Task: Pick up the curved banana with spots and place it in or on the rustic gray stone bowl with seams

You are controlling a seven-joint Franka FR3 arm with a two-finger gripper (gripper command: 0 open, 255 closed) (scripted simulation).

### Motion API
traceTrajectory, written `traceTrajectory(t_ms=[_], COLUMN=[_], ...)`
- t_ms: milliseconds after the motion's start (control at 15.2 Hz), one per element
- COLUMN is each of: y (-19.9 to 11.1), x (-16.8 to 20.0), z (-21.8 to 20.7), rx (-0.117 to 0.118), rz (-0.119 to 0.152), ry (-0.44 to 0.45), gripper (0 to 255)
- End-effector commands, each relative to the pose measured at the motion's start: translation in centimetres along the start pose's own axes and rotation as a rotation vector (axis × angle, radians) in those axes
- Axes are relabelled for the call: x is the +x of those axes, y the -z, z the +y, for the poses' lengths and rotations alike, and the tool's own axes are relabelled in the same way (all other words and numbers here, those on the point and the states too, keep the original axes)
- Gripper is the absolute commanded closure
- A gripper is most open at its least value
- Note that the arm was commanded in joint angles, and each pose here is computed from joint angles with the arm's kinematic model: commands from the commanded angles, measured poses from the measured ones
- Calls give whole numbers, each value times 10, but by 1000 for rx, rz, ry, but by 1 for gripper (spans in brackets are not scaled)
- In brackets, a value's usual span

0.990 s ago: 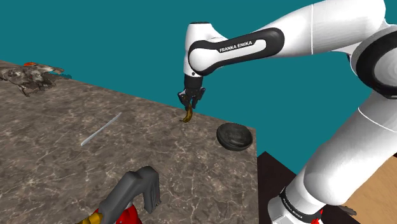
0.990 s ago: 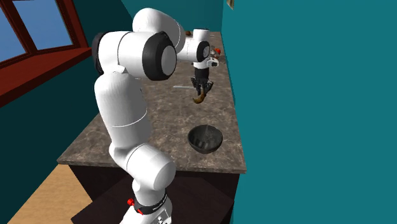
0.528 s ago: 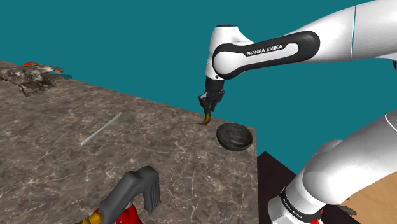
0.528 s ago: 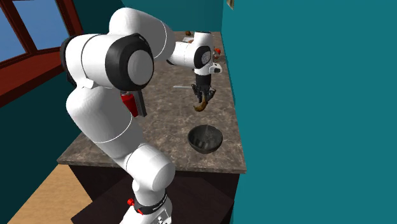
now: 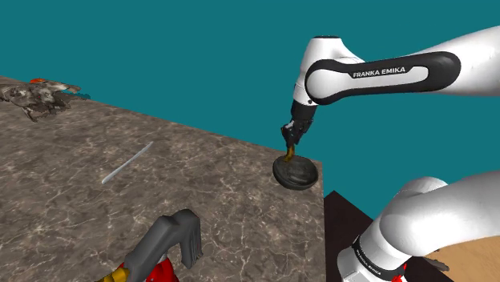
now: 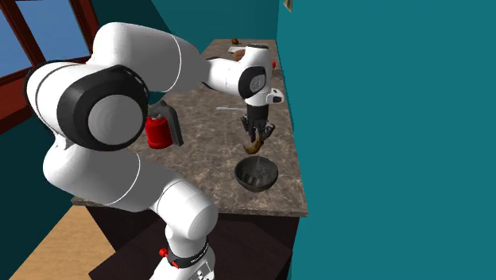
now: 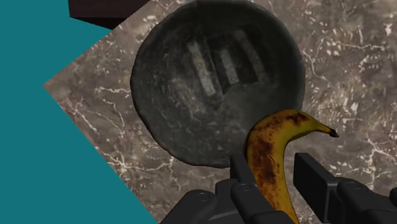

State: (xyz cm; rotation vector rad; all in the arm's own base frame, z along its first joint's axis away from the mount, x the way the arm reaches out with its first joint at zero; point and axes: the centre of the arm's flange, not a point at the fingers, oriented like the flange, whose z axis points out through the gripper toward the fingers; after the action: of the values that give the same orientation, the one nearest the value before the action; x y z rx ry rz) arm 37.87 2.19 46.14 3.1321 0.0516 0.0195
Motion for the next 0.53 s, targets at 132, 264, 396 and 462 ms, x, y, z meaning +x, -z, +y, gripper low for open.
traceTrajectory(t_ms=[132, 264, 396, 462], y=[2, -9, -19, -25], x=[-45, -46, -46, -46], z=[40, 40, 40, 40], rx=[1, 1, 1, 1], rz=[0, 0, 0, 0], ry=[1, 1, 1, 1], gripper=[255, 255, 255, 255])
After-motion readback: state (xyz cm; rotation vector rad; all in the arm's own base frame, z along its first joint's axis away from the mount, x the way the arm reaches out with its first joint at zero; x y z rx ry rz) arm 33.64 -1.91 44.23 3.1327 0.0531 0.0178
